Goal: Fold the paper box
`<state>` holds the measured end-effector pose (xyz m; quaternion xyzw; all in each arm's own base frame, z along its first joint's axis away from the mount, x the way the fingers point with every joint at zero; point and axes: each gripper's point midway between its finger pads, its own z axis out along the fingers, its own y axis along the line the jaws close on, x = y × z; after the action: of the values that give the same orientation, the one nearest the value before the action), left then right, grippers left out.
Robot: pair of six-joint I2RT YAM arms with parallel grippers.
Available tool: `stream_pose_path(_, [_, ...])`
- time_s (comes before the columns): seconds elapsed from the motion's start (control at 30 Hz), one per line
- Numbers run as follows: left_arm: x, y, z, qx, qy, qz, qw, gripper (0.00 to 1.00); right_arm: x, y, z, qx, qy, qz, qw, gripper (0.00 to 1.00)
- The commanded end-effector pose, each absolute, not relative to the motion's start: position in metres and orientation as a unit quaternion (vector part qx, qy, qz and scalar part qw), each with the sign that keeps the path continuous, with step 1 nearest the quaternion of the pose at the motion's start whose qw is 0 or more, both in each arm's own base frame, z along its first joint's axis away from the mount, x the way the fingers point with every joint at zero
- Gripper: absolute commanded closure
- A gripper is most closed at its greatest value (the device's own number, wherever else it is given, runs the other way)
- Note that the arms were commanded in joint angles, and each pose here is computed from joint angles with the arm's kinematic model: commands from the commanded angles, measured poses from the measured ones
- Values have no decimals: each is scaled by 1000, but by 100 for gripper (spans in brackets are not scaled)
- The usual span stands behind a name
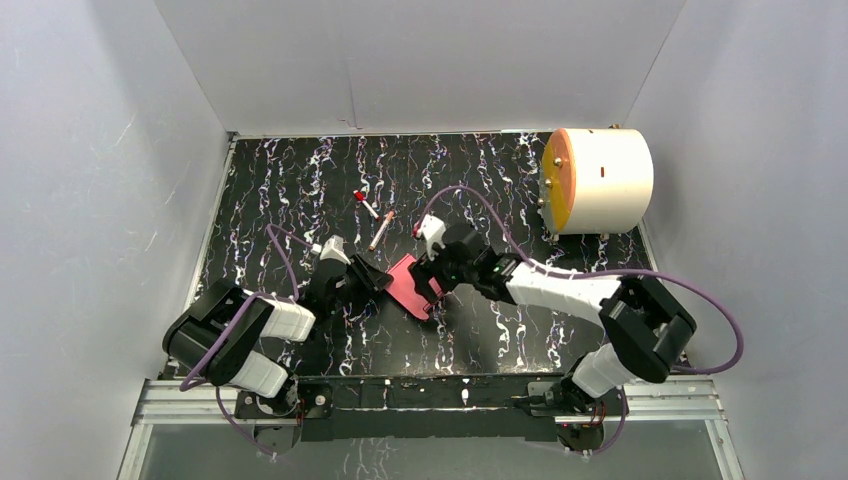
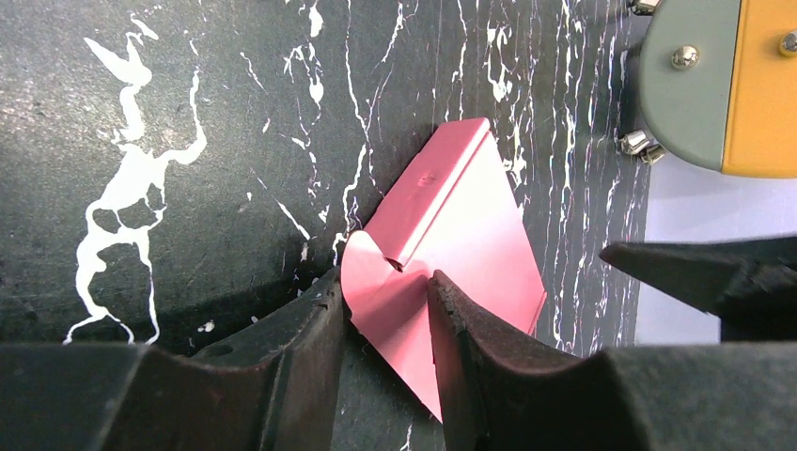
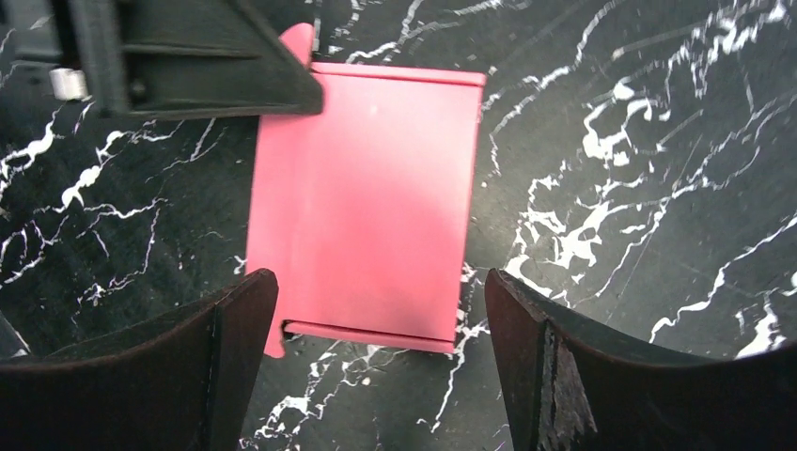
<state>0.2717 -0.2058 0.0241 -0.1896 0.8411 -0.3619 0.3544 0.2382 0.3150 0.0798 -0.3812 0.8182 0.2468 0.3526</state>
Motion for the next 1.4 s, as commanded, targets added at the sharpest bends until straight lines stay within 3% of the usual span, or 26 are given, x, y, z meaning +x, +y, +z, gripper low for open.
stream_pose_path(0.0, [240,-179,-28,-183,897,-277,293,63,239,320,99,-430,779,157,428,10])
stream_pose_path(0.57, [238,-187,-23,-174,895,-298,283,64,195,342,48,-558,701,-27,444,13])
stream_pose_path(0.83, [237,-189,-19,-173,891,-308,283,64,196,328,19,-581,677,-130,432,23])
stream_pose_path(1.37, [245,-197,8,-180,872,-353,288,64,196,322,11,-596,659,-174,425,82])
